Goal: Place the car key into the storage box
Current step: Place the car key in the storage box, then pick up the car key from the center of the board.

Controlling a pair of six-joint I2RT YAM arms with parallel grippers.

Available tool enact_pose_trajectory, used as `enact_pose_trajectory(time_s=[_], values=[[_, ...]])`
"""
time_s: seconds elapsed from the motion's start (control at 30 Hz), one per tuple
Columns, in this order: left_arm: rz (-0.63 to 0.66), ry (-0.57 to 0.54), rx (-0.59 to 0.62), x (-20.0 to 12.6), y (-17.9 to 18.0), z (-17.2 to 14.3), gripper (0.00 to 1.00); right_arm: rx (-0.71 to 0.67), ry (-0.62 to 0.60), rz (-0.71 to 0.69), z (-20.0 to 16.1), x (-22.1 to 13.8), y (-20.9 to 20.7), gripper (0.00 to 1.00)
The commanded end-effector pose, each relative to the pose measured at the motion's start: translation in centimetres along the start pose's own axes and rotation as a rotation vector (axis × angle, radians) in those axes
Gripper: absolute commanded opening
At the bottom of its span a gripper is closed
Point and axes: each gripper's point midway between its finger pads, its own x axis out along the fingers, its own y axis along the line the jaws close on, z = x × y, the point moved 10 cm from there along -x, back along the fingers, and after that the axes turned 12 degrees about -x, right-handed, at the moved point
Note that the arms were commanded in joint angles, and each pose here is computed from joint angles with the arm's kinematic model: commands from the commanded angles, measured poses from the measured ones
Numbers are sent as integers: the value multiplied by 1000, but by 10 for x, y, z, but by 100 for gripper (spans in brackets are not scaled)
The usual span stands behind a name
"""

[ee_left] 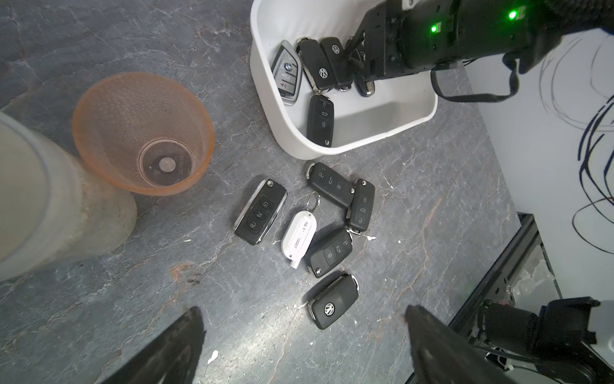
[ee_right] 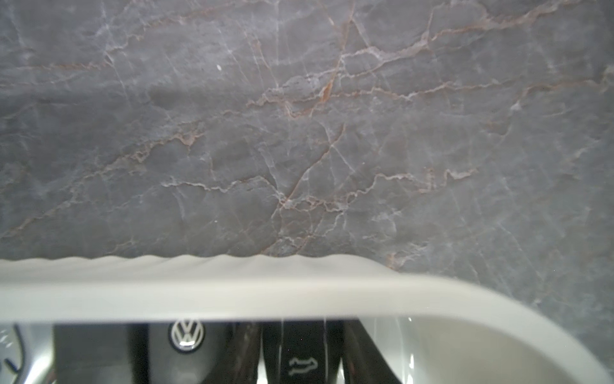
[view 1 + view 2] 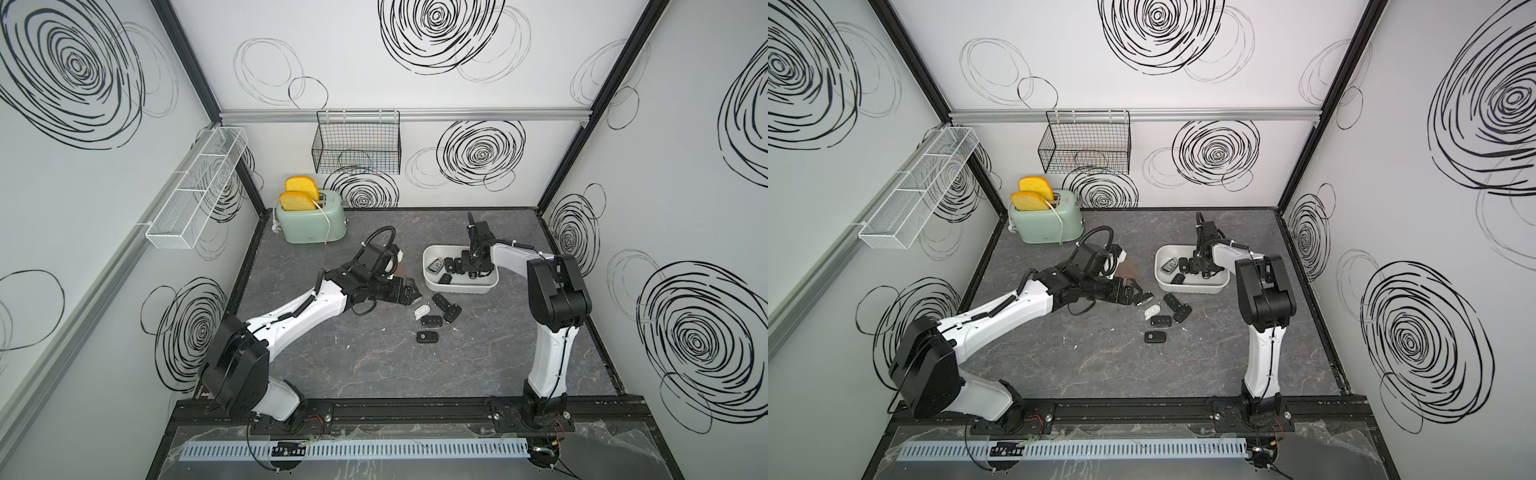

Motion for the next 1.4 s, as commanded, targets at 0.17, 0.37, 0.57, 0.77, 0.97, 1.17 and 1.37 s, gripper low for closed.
enact_pose_trajectory(time_s=[0.17, 0.37, 0.57, 0.77, 0.97, 1.17, 1.37], values=[[-11, -19, 18, 0, -4, 7, 98, 4, -47, 47, 19, -22, -1, 52], [36, -32, 78, 0, -8, 2, 98, 42, -129, 101, 29, -61, 0, 73], [78, -33, 153, 4, -18, -9, 98, 51, -192, 132, 22, -101, 0, 97], [107, -19, 224, 14, -26, -23, 98, 92, -252, 154, 3, -139, -7, 99], [141, 0, 297, 27, -29, -31, 98, 166, -304, 219, -30, -166, -11, 99], [166, 9, 326, 43, -27, -31, 99, 205, -290, 416, -70, -175, -3, 99], [182, 14, 347, 62, -28, -26, 99, 239, -275, 569, -108, -175, 5, 99]])
